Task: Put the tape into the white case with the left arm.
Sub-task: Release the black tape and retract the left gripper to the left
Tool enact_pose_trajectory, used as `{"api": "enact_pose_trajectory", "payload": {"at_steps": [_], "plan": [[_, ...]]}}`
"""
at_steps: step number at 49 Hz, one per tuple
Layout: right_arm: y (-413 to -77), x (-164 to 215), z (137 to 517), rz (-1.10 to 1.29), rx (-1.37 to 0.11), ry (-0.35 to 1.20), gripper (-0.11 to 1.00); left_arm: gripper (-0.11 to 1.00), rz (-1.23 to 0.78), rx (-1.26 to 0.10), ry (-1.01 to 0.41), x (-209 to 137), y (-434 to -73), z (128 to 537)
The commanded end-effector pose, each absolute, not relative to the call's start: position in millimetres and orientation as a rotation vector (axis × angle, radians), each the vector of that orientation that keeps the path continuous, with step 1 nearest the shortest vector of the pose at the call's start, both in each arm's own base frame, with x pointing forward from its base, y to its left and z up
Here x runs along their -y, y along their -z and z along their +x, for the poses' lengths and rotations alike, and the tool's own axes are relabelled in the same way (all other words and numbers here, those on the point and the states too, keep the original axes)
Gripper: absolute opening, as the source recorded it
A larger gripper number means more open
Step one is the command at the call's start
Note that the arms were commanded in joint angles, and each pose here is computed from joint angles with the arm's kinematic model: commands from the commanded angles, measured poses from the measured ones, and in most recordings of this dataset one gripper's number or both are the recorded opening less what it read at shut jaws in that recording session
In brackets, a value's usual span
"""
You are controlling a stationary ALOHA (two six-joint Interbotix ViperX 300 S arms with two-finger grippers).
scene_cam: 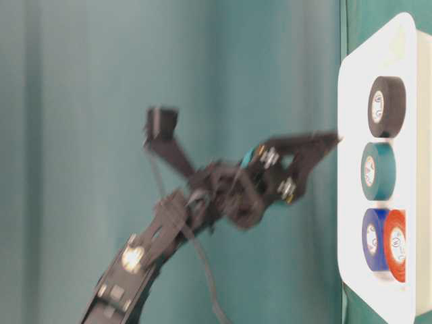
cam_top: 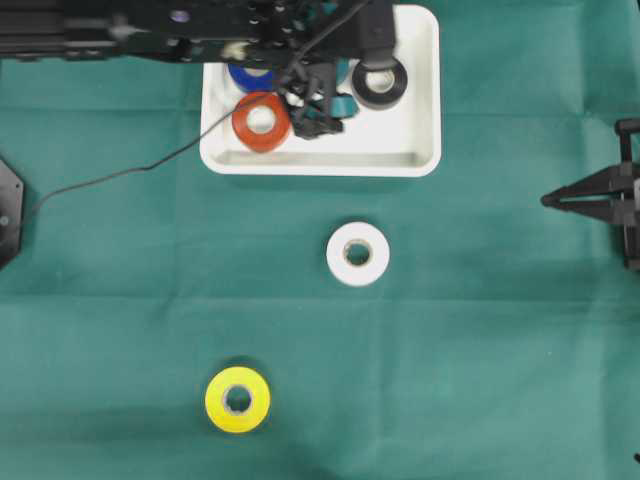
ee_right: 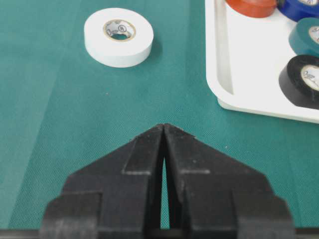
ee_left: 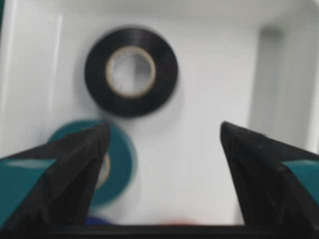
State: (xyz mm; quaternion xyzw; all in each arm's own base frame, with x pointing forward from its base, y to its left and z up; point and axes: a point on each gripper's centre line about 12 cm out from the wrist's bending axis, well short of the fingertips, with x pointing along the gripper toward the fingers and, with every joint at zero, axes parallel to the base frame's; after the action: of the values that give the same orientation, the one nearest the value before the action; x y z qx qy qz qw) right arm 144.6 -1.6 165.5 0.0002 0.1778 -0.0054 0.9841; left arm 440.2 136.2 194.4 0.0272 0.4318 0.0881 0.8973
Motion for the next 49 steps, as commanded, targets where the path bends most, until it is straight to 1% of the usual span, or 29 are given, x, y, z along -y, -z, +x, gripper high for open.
{"api": "enact_pose_trajectory", "payload": {"at_steps": [1, 13, 24, 32, 49], "plan": [[-169.2, 1.6, 146.5, -0.001, -0.345, 0.011, -0.1, 0.87, 0.063, -0.819, -0.185, -124.5, -225.5, 423.7], [-169.5, 1.6, 146.2, -0.001, -0.341, 0.011, -0.1, 0.87, 0.069, -0.758, -0.197, -106.8, -225.3, 363.1], [-169.7, 1.6, 146.1, -0.001, -0.339, 0.011, -0.1, 0.87, 0.085, -0.667, -0.204, -88.2, -223.4, 309.7], [-169.9, 1.6, 146.0, -0.001, -0.337, 0.011, -0.1, 0.87, 0.103, -0.588, -0.196, -73.1, -227.9, 277.1], [-169.9, 1.6, 146.0, -0.001, -0.337, 0.011, -0.1, 0.87, 0.089, -0.511, -0.2, -52.1, -216.3, 208.3]]}}
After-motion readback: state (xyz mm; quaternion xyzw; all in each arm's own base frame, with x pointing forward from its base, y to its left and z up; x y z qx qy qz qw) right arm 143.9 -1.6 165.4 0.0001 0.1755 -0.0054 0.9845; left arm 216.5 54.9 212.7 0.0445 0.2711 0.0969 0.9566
